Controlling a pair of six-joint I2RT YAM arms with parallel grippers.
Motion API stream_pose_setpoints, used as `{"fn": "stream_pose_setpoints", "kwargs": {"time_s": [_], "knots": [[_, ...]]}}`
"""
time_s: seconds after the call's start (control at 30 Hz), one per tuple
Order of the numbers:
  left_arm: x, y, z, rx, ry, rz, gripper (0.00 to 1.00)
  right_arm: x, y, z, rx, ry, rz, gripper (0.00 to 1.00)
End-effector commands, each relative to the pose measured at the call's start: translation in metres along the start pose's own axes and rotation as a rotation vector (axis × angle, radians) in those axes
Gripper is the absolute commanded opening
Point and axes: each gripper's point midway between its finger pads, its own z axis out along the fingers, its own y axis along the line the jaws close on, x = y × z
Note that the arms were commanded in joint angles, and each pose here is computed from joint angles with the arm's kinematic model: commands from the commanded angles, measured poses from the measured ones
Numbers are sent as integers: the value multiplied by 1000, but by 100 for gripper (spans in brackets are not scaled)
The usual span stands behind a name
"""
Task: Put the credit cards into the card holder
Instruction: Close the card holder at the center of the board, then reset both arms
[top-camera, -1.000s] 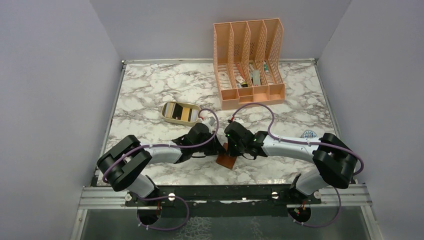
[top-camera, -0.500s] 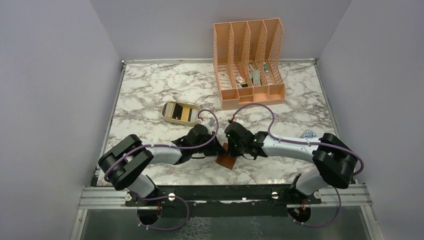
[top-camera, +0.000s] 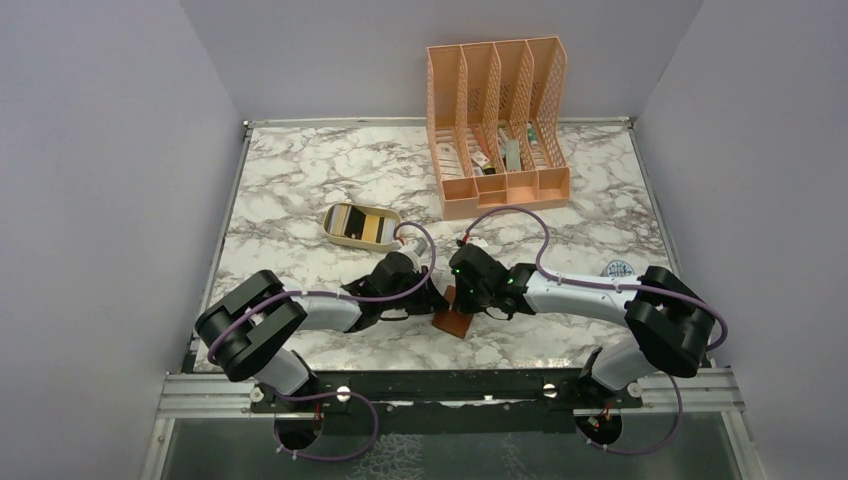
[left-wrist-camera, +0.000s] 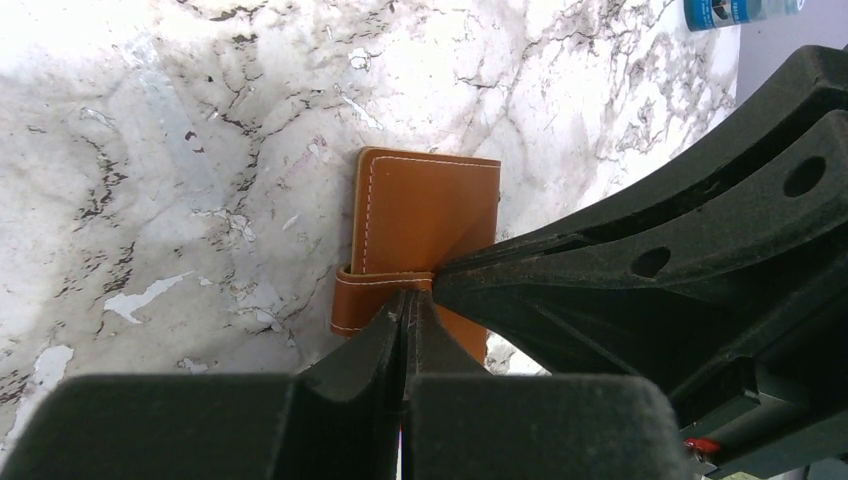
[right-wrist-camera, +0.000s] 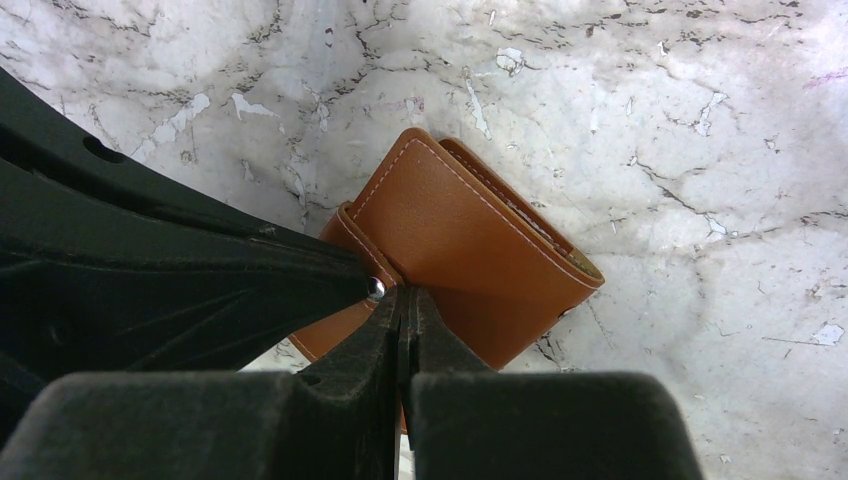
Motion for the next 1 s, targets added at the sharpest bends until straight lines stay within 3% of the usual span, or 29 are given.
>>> {"fn": "stream_pose_setpoints", "kwargs": {"time_s": [0.0,0.23,0.47,0.57,0.73,0.77,0.8,0.97], "knots": [[37,45,-5,-157,123,24,0,6,-2,3,5,3,7,1],[4,8,-3,-94,58,67,3,-11,0,-14,21,-39,12,2],[-65,-39,-31,-131,-109,183,37,-51,-1,-72,20,-195,37,32],[-93,-57,-54,-172,-176,249,47,-64,-4,-104,-3,-280,69,48],[-127,-85,-100,-187,-293,325,63,-82,-16,-165,-56,-436,124,86],[-131,-87,-109,-192,-314,334,77,-86,-19,-177,-59,-466,134,96],[-135,-89,-118,-197,-336,339,96,-90,-22,-189,-59,-493,144,98],[-144,-106,-162,-162,-420,360,99,-104,-46,-243,-17,-613,202,100]]}}
